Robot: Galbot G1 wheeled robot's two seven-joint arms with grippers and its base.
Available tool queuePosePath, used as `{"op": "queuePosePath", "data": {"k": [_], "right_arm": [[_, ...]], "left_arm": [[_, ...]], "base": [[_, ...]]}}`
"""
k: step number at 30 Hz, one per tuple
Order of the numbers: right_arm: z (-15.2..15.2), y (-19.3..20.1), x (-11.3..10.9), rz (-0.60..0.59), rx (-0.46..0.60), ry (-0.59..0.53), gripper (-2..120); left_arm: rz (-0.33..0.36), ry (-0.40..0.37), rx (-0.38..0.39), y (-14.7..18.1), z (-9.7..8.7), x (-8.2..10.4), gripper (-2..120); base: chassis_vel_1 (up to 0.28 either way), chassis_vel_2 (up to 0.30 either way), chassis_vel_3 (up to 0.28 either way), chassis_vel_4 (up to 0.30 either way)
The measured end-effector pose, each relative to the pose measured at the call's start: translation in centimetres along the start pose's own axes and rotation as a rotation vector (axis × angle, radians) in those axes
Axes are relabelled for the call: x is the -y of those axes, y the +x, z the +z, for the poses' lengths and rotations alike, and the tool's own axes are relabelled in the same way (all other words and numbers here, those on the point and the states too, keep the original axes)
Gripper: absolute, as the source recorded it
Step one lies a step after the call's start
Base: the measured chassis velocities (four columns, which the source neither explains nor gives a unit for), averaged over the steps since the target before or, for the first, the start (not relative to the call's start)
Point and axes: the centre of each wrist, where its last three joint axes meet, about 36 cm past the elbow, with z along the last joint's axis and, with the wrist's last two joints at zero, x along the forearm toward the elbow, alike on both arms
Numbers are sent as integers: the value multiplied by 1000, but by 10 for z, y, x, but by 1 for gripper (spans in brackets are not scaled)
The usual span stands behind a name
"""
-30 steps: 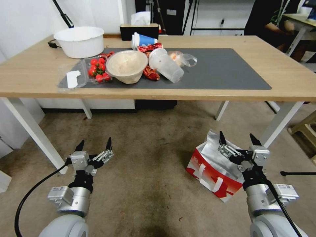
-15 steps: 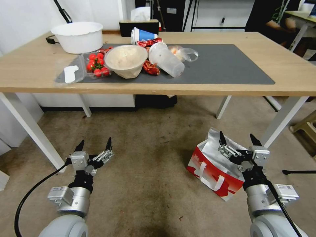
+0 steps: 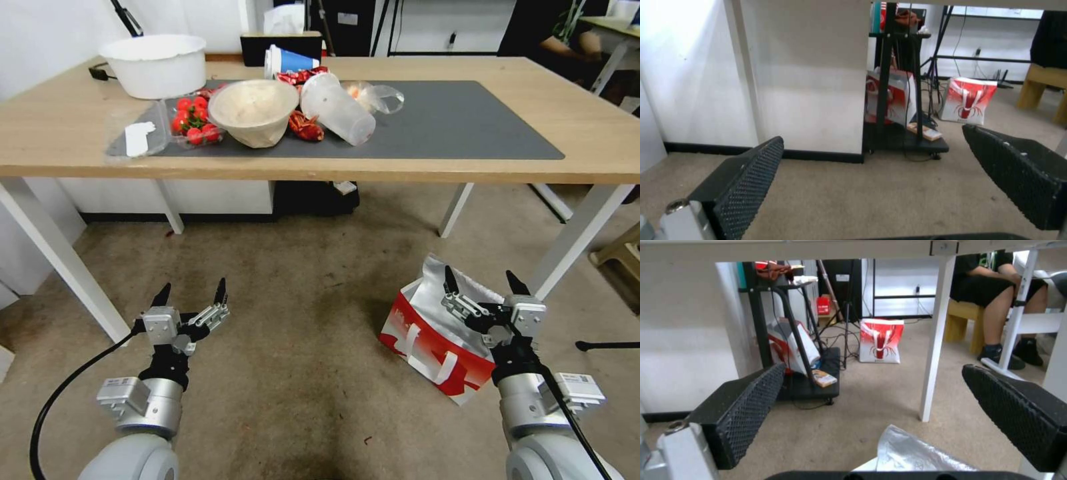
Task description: Pick up the food delivery bag from the floor and place it on the table.
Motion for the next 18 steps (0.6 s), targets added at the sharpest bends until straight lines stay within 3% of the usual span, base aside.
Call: {"op": "queuePosePath", "data": {"k": [18], "right_arm": [[0, 0, 0, -3, -1, 2, 100]], "left_arm": [[1, 2, -10, -1, 4, 0, 100]], "base": [[0, 0, 0, 0]]}}
